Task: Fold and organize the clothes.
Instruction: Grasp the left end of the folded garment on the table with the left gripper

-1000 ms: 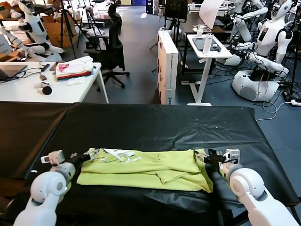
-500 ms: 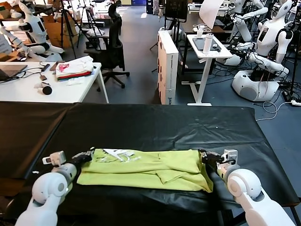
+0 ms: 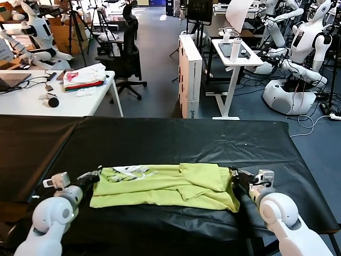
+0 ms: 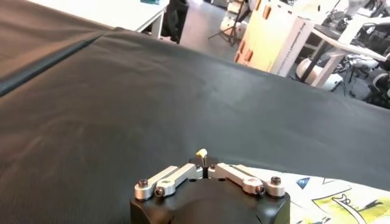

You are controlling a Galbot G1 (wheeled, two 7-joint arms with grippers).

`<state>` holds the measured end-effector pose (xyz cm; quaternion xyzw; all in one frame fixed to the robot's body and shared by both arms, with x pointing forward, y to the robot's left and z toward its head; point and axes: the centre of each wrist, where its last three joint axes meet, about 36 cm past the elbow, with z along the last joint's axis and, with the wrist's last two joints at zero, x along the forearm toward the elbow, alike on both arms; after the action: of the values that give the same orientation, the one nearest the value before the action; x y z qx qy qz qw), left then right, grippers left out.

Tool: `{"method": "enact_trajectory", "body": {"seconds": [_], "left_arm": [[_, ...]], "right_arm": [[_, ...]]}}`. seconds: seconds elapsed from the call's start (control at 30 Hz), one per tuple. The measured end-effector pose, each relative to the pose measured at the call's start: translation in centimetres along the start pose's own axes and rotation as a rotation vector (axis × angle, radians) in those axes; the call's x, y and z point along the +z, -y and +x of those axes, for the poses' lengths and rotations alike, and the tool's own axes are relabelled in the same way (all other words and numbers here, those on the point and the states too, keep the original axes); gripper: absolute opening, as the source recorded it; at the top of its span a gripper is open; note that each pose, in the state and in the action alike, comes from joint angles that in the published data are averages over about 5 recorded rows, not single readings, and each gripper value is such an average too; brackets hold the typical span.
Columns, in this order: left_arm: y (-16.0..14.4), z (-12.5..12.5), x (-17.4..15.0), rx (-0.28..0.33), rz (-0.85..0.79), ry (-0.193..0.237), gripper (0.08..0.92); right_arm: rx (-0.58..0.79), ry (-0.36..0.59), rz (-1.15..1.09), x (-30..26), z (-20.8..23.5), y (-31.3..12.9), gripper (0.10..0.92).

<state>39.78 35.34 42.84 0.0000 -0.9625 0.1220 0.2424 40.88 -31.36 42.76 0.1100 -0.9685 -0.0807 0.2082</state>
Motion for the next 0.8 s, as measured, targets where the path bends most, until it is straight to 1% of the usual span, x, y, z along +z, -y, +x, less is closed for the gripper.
{"method": "enact_trajectory", "body": {"seconds": [0.03,0.07,0.1,0.13,0.17,0.23,0.27,0.3,0.37,0.53,0.67,0.8], "left_arm": [[0.0,0.1,-0.1,0.000,-0.003,0.007,0.416],[-0.1,0.2,-0.1,-0.001,-0.005,0.011,0.491],[-0.1,0.3,-0.2,-0.002,-0.007,0.013,0.548],[-0.2,0.4,-0.3,-0.003,-0.007,0.013,0.624],[-0.4,0.6,-0.3,-0.003,-0.004,0.008,0.699],[-0.7,1.0,-0.5,0.002,0.009,-0.011,0.799],[-0.9,1.3,-0.6,0.009,0.019,-0.025,0.847],[-1.1,1.7,-0.8,0.017,0.030,-0.040,0.875],[-1.5,2.7,-1.2,0.042,0.053,-0.070,0.899],[-3.4,5.0,-2.0,0.123,0.122,-0.131,0.907],[-4.9,5.7,-2.1,0.162,0.183,-0.143,0.907],[-5.7,5.7,-1.6,0.178,0.206,-0.156,0.907]], "right_arm": [[-0.008,0.025,0.014,0.0,0.1,0.1,0.474],[-0.017,0.053,0.033,0.1,0.3,0.1,0.531],[-0.026,0.081,0.054,0.1,0.4,0.2,0.588],[-0.035,0.112,0.077,0.0,0.6,0.3,0.664],[-0.047,0.145,0.101,0.0,0.9,0.4,0.720],[-0.072,0.209,0.147,-0.1,1.6,0.6,0.824],[-0.088,0.240,0.169,-0.2,2.0,0.8,0.859],[-0.107,0.271,0.191,-0.3,2.5,1.0,0.876],[-0.144,0.323,0.235,-0.5,3.6,1.4,0.900],[-0.215,0.424,0.305,0.4,6.8,2.3,0.907],[-0.217,0.459,0.311,1.6,9.4,2.4,0.907],[-0.198,0.475,0.306,2.7,11.5,2.1,0.907]]}}
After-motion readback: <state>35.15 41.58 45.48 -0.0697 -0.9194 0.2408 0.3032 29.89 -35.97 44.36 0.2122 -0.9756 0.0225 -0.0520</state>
